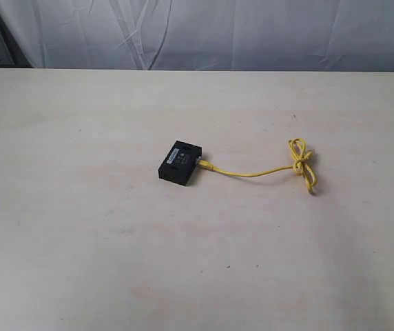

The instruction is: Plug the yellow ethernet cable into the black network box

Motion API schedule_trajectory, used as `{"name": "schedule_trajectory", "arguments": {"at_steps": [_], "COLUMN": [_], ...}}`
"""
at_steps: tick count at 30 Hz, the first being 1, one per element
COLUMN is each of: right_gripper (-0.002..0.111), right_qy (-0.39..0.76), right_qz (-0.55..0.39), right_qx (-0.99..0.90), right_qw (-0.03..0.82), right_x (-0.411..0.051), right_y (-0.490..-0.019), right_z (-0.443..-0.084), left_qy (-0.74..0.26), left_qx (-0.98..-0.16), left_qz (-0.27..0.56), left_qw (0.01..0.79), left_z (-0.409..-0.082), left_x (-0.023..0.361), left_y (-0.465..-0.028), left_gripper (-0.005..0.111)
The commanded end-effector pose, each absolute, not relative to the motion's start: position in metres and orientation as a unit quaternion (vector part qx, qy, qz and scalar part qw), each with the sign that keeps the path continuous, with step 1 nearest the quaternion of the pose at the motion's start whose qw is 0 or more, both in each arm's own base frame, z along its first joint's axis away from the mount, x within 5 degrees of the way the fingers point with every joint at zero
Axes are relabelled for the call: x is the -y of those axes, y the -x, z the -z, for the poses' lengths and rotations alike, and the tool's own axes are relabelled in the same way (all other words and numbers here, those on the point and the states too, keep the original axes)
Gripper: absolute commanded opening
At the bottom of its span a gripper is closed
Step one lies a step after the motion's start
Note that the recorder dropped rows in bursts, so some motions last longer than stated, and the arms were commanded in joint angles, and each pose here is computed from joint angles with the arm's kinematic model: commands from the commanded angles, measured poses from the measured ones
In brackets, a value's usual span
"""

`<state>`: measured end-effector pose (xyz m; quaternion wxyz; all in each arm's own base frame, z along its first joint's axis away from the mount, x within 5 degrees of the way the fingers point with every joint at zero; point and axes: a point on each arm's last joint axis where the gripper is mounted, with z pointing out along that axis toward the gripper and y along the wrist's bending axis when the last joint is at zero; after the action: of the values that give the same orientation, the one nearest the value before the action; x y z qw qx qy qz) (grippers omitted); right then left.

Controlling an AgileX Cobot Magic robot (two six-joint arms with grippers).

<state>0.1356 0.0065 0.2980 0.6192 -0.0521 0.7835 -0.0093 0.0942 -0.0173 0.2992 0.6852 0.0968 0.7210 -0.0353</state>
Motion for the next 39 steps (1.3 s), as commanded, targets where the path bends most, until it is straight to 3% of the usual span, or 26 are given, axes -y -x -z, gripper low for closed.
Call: {"name": "schedule_trajectory", "arguments": {"at_steps": [1, 9, 22, 25, 28, 39], "right_gripper": [-0.001, -0.001, -0.001, -0.001, -0.001, -0.001], "right_qy": [0.044, 0.014, 0.007, 0.007, 0.007, 0.007], "right_qz": [0.009, -0.021, -0.026, -0.026, -0.026, -0.026], "right_qx": [-0.758, -0.722, -0.713, -0.713, -0.713, -0.713], "right_qw": [0.651, 0.692, 0.701, 0.701, 0.701, 0.701], "right_x": [-0.005, -0.004, -0.004, -0.004, -0.004, -0.004], "right_y": [-0.114, -0.089, -0.087, -0.087, -0.087, -0.087], "right_z": [-0.294, -0.286, -0.288, -0.288, -0.288, -0.288], "left_qy": [-0.073, -0.076, -0.077, -0.106, -0.077, 0.000], "left_qx": [-0.695, -0.677, -0.676, -0.673, -0.683, -0.688], "left_qz": [0.058, 0.061, 0.060, 0.021, 0.055, 0.038], "left_qw": [0.713, 0.730, 0.730, 0.732, 0.724, 0.724], "left_z": [-0.300, -0.304, -0.304, -0.303, -0.301, -0.250], "left_x": [0.015, 0.015, 0.015, 0.014, 0.014, 0.004], "left_y": [-0.078, -0.067, -0.067, -0.067, -0.065, -0.054], "left_gripper": [0.000, 0.000, 0.000, 0.000, 0.000, 0.000]}}
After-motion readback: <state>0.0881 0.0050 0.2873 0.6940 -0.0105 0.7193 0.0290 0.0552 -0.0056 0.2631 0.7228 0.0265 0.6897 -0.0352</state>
